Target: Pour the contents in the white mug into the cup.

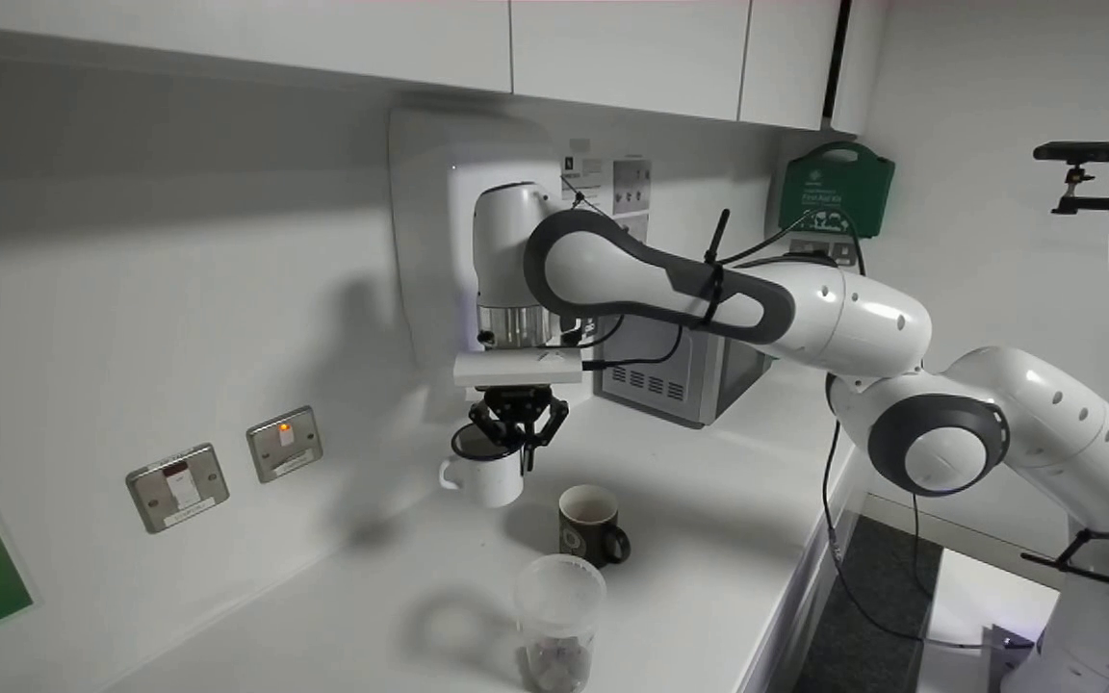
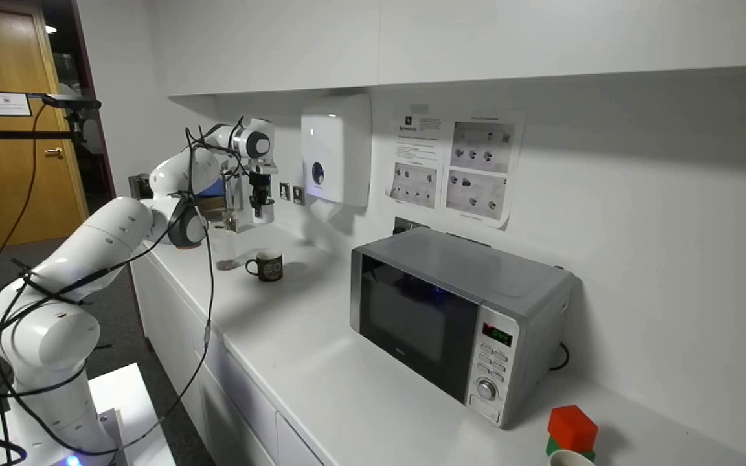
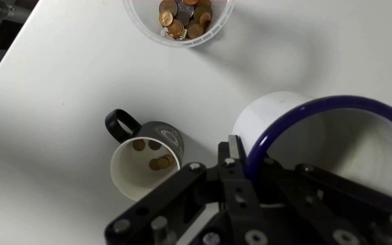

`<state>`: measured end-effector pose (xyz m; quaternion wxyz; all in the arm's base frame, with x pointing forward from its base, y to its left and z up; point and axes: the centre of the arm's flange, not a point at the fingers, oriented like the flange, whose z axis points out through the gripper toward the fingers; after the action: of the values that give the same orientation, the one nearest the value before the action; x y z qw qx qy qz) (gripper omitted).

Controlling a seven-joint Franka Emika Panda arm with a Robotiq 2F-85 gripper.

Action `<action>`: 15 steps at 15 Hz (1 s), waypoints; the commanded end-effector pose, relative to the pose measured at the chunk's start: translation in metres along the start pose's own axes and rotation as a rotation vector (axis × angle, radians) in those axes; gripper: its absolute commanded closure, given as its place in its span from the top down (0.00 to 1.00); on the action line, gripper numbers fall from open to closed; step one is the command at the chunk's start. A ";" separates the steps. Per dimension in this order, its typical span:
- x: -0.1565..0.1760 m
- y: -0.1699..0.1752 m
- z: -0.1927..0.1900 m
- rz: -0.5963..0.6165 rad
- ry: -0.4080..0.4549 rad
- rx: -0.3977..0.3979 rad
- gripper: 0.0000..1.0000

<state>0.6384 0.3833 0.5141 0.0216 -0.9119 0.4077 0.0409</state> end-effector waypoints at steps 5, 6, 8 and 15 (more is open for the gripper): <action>0.001 -0.002 0.000 -0.004 0.001 -0.005 0.01; 0.002 -0.001 0.001 -0.005 0.000 -0.004 0.01; 0.004 0.000 0.003 0.003 0.000 -0.006 0.01; 0.042 0.025 0.004 0.087 -0.036 0.032 0.01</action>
<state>0.6521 0.3642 0.5049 0.0171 -0.9051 0.4226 0.0440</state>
